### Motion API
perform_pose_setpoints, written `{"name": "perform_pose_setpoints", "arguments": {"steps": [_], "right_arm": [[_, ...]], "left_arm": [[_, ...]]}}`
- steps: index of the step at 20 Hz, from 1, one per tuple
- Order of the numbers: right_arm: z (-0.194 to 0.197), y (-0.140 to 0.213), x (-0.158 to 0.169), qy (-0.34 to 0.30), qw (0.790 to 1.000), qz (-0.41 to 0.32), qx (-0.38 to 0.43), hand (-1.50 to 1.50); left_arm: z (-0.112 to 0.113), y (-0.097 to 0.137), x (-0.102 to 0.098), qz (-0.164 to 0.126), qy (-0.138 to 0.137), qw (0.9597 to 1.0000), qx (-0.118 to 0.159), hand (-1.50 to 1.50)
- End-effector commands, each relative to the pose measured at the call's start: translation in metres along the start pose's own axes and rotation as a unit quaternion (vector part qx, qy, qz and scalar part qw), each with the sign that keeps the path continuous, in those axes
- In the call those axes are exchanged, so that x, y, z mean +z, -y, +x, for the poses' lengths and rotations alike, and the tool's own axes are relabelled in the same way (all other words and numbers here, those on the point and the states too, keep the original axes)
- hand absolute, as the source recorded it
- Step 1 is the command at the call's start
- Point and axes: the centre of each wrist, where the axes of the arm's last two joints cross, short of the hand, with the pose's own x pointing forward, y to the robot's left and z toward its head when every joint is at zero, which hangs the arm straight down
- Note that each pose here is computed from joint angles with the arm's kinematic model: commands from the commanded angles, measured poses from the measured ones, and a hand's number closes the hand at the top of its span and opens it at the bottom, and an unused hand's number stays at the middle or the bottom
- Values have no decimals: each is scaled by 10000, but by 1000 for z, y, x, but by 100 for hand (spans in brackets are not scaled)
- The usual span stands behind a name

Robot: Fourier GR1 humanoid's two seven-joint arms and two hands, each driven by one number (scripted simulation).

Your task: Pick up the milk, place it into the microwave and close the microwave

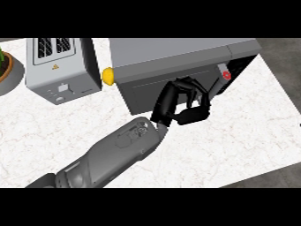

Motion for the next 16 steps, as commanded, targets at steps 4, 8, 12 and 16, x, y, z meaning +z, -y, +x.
{"name": "perform_pose_setpoints", "arguments": {"steps": [4, 8, 12, 16], "right_arm": [[5, 1, -4, 114, 9999, 44, -86, -150], [8, -4, -10, 163, 9994, 289, -134, -150], [12, -5, -12, 212, 9986, 447, -171, -150], [16, -3, -12, 166, 9984, 513, -187, -150]], "left_arm": [[-2, -22, -22, 693, -252, 9972, 157, 150], [-3, -22, -22, 817, -139, 9965, 97, 150], [-4, -23, -21, 949, 69, 9953, 165, 150], [-4, -23, -22, 974, 149, 9950, 160, 150]]}}
